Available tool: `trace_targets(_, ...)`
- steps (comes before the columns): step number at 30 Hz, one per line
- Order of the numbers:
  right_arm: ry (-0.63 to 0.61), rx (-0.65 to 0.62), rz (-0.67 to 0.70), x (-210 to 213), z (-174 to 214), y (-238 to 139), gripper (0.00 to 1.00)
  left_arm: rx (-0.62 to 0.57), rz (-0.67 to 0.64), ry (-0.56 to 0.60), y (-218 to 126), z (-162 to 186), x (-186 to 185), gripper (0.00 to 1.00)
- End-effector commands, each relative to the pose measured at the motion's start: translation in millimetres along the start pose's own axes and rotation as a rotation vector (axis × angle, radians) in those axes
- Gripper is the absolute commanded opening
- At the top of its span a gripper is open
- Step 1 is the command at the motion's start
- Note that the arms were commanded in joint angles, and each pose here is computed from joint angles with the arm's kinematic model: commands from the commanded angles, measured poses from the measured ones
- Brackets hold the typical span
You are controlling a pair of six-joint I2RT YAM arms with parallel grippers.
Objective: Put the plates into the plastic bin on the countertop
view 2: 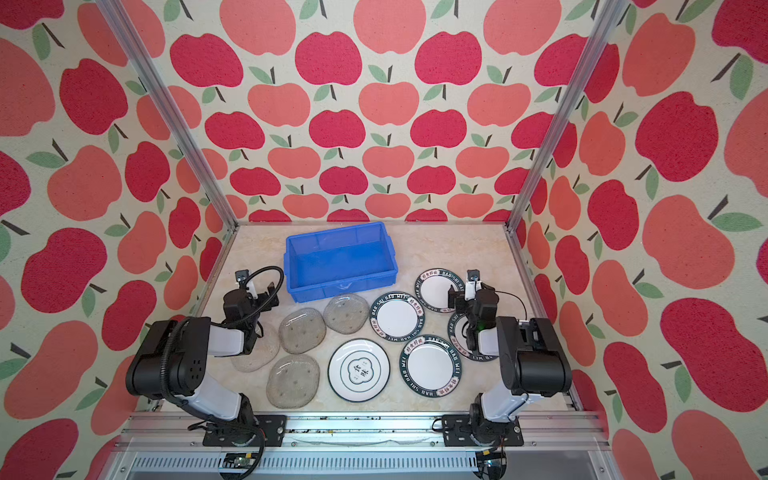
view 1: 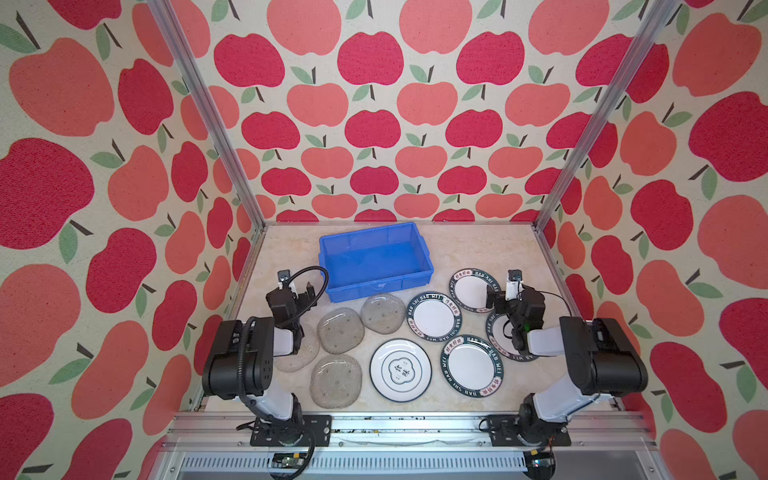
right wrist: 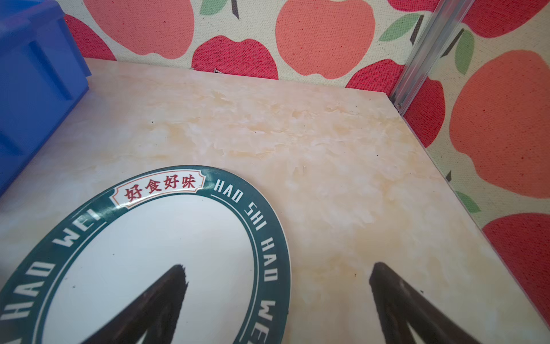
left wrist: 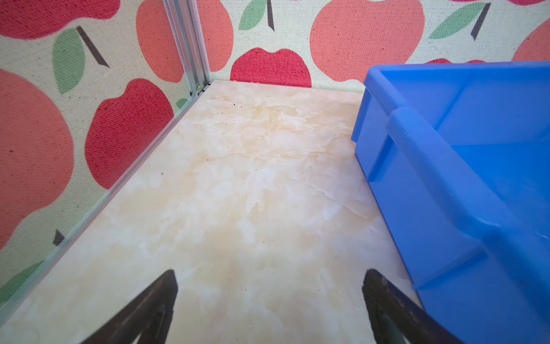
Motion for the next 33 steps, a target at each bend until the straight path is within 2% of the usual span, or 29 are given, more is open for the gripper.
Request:
trace_targets(1, 0.017, -0.019, -0.011, 1.0, -6.6, -0.3, 1.0, 0.004, 0.02, 0.012, 1.8, 0.7, -3.3, 0.99)
trace_targets(33, 0.027, -0.021, 0.022, -2.6, -6.7, -0.4, 1.0, 0.008, 0.034, 0.001, 2.5, 1.3, -1.8, 0.99)
Point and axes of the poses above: each gripper's point midway between its finger pads, its own y axis out along the fingers, its own x axis along the line the jaws close on, z = x × y, the point moved 6 cm from there along -y, back along the fingers, and after that the axes turned 12 degrees about y, right-handed, at the moved point
